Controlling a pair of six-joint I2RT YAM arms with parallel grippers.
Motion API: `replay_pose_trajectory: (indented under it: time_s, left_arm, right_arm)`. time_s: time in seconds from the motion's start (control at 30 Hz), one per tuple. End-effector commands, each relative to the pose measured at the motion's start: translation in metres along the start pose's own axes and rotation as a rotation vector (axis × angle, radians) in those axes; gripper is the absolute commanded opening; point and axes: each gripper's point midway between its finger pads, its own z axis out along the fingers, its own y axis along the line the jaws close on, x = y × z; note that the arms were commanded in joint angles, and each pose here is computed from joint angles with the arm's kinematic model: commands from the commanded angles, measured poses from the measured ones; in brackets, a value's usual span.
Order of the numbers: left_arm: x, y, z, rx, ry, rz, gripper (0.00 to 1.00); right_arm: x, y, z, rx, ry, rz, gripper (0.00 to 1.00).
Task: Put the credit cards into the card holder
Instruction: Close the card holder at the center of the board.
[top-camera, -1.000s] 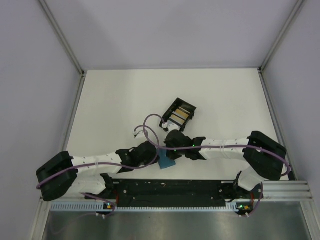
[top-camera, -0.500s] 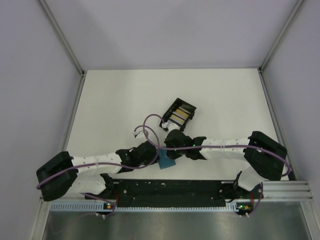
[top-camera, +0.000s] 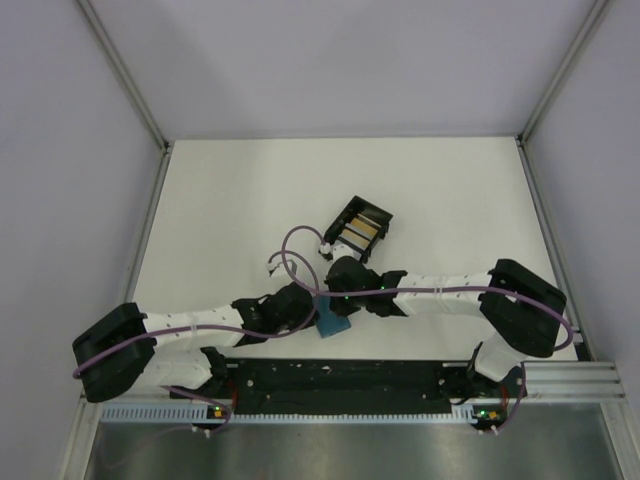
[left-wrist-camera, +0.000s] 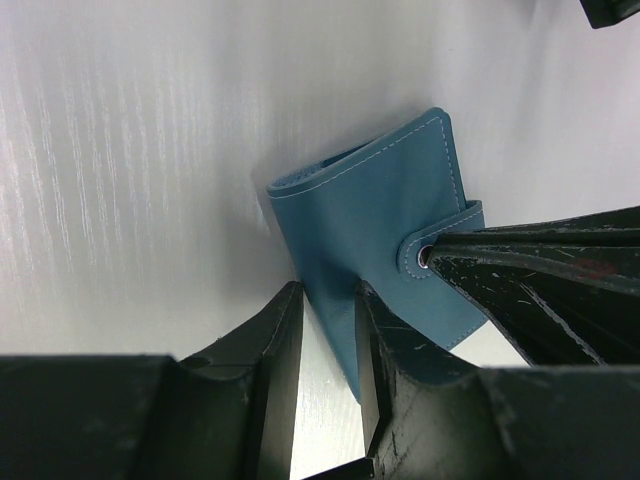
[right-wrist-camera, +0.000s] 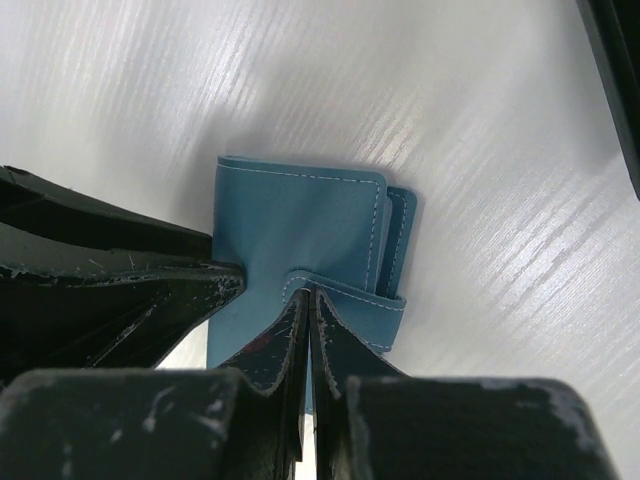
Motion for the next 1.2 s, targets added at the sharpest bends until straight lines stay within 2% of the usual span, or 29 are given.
replay_pose_trajectory:
  time_s: [0.0,1.17]
  left_arm:
    - [-0.004,-0.007,0.001,0.019,-0.01,-0.005,0.32]
    - [-0.002,-0.006,0.0,0.023,-0.001,-0.006,0.31]
  right_arm:
    - [0.026,-0.017,0.01,0.061,0.096,-0.001,0.0]
    - [0.053,-0.051,0.007,0.175,0.135,-0.012,0.0]
